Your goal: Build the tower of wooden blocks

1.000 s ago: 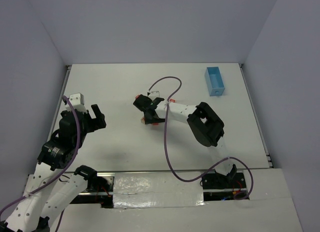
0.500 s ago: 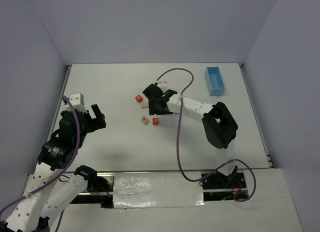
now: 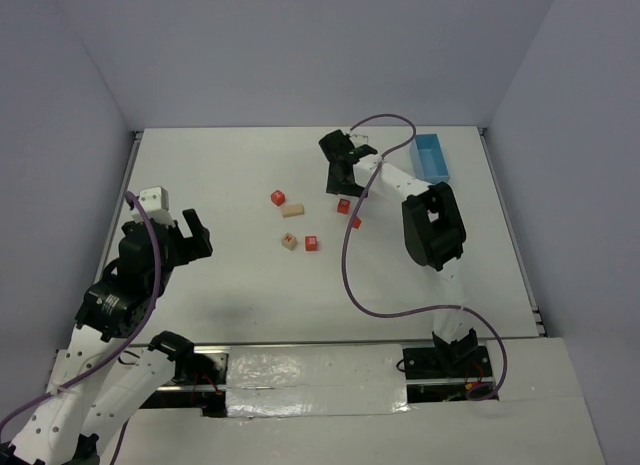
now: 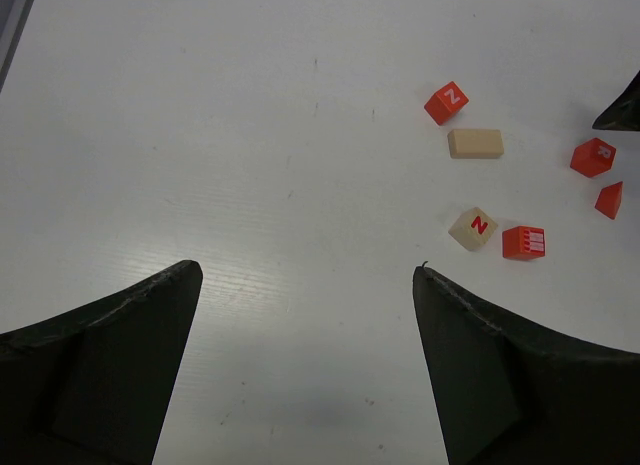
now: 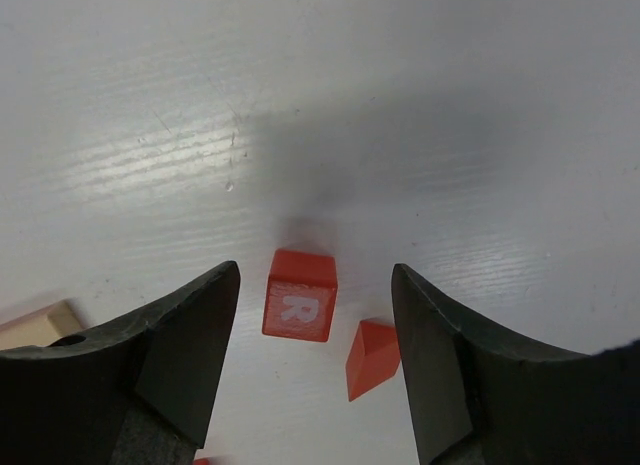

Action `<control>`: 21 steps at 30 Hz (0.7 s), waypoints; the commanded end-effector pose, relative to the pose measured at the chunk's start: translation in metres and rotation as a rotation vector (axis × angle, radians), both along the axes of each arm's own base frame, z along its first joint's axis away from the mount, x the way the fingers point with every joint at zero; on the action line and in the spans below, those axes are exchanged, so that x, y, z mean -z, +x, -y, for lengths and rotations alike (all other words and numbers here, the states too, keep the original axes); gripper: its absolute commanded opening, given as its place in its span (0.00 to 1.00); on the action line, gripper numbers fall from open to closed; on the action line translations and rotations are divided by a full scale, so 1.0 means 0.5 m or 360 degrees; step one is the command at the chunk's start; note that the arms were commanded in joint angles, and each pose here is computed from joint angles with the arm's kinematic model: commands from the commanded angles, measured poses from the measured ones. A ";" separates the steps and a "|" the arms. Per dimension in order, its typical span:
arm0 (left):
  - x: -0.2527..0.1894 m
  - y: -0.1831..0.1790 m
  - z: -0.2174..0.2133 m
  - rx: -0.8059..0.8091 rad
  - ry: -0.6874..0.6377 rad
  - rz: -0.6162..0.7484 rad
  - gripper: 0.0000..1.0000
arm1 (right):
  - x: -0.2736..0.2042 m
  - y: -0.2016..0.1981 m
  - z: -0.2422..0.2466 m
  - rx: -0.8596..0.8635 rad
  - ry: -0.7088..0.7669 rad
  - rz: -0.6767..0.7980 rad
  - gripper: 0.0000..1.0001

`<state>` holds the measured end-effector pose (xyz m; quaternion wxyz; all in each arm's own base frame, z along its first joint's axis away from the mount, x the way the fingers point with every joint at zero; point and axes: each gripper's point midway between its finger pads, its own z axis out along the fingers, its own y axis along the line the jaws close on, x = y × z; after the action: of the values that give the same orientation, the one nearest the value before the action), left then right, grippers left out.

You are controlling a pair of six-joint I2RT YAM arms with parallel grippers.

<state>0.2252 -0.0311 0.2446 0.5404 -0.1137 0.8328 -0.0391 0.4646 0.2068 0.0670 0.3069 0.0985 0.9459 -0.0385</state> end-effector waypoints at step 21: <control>-0.016 0.011 0.008 0.0026 -0.0005 0.0055 0.99 | 0.058 -0.027 -0.031 -0.0039 0.0062 -0.0070 0.49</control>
<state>0.2264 -0.0320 0.2426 0.5367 -0.1119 0.8355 -0.0375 0.4510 0.2193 0.0385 0.2747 0.0861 0.9575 -0.0165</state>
